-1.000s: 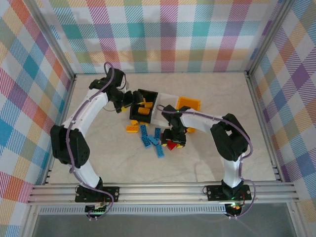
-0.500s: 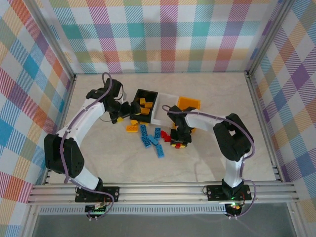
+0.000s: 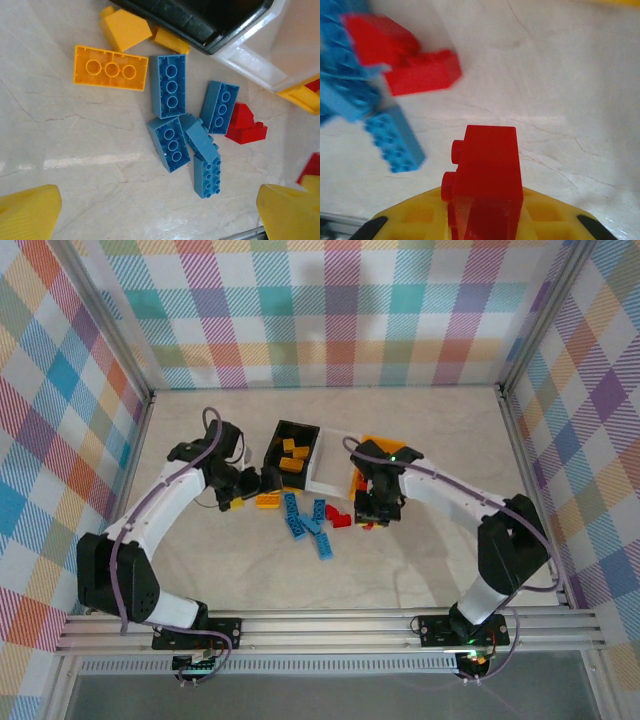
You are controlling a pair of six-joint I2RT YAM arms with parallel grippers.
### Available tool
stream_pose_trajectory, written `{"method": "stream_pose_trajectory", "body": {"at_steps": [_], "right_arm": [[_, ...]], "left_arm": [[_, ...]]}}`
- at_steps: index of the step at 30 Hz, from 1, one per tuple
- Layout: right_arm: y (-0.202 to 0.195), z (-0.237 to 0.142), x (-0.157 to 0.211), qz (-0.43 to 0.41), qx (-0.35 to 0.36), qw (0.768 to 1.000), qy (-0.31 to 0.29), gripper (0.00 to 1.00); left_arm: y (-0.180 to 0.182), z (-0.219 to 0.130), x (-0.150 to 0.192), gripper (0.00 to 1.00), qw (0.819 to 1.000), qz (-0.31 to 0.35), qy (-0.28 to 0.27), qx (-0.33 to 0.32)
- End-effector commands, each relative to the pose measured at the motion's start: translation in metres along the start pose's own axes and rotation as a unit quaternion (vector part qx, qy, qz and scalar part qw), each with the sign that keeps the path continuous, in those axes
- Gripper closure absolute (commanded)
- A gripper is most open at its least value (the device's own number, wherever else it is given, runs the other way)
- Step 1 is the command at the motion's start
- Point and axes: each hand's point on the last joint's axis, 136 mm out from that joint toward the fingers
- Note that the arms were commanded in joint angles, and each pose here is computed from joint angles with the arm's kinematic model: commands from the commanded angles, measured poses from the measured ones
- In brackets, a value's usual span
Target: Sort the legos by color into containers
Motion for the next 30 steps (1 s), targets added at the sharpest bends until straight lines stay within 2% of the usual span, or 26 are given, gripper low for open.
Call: {"method": "stream_pose_trajectory", "body": {"at_steps": [1,6,12,19,25,30], "right_arm": [[-0.01,-0.034,-0.026,0.005,-0.006,0.999,-0.035,0.79],[-0.028,-0.046,-0.074,0.017,-0.012,0.998,-0.055,0.78],[-0.048,-0.027,-0.115,0.021,0.0,0.999,-0.038,0.78],[-0.063,-0.003,-0.135,0.029,0.008,0.999,-0.018,0.77],[-0.068,-0.002,-0.137,0.033,0.011,0.999,-0.013,0.62],[-0.064,-0.023,-0.128,0.028,0.007,0.999,-0.03,0.54]], "left_arm": [[0.006,0.0,0.018,0.0,1.0,0.004,0.011,0.014],[0.026,0.013,0.045,0.0,1.0,-0.006,0.031,0.001],[0.046,0.018,0.049,0.0,0.999,-0.024,0.024,-0.032],[0.045,0.028,0.017,0.0,0.998,-0.04,0.016,-0.047],[0.033,0.045,-0.019,0.0,0.998,-0.016,0.02,-0.055],[0.03,0.063,-0.04,0.05,0.997,0.002,0.028,-0.067]]}}
Point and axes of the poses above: each hand's point on the last joint's axis, 136 mm out from that joint toward the fingers, its own z axis out along the fingers, its own y axis along the line the jaws close on, x = y × z, and after that the axes turned 14 degrees about -z, right-handed
